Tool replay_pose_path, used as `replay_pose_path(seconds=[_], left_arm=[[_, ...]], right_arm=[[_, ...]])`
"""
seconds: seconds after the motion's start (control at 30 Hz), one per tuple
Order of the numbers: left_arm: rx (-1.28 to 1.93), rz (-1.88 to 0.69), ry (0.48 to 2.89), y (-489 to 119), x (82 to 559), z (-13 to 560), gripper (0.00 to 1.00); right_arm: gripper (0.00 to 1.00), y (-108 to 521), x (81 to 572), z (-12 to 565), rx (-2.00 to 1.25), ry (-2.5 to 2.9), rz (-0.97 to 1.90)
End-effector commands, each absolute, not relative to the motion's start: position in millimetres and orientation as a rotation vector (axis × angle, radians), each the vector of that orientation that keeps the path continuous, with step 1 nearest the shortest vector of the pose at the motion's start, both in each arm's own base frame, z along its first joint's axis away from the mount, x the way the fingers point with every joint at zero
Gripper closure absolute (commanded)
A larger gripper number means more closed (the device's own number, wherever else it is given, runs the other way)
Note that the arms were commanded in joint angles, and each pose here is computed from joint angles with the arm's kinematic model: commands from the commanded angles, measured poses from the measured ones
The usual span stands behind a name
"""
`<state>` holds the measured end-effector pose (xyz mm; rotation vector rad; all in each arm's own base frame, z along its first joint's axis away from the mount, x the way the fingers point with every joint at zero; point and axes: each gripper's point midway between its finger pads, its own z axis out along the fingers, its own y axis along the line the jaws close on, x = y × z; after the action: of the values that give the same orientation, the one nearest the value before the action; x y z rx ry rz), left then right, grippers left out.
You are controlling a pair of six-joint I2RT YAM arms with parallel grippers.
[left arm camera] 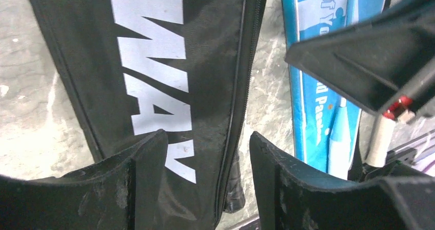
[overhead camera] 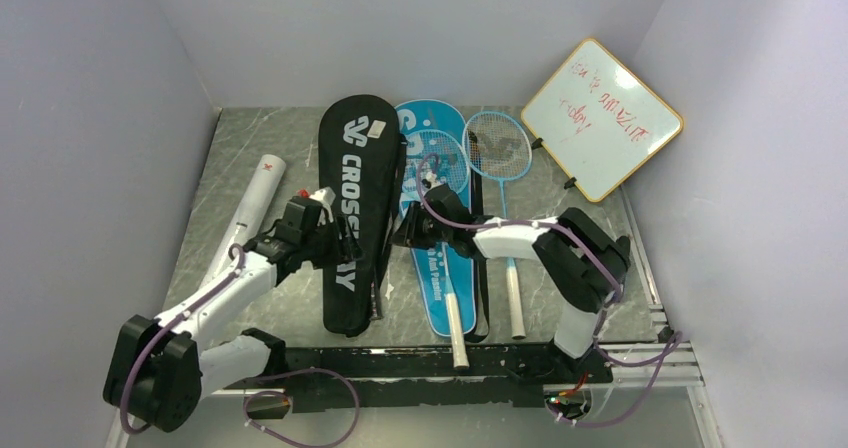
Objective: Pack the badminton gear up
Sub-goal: Adjust the racket in the racket bag.
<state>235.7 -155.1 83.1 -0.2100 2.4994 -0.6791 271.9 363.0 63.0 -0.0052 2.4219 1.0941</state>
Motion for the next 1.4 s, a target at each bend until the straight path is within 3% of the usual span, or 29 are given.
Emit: replay_pose_path(seconds=[0.0, 0.37, 0.7, 1.07, 1.37], left_arm=[[-0.138, -0.589, 2.498, -164, 241, 88, 0.35], [-0.051, -0.513, 2.501, -173, 241, 91, 0.37], [-0.009, -0.536, 2.507, -178, 239, 87, 0.38], [0.051, -0.548, 2.518, -183, 241, 95, 0.42], [0.164, -0.652, 2.493, -197, 228, 141, 0.40]], right_arm=[[0.72, 373, 297, 65, 0.009, 2.408, 1.090], [0.60, 398, 324, 54, 0.039, 2.414, 1.174], [0.57, 403, 337, 41, 0.090, 2.418, 1.195], [1.00, 409, 336, 53, 0.026, 2.391, 1.252], [1.00, 385, 327, 113, -0.043, 2.298, 1.156]])
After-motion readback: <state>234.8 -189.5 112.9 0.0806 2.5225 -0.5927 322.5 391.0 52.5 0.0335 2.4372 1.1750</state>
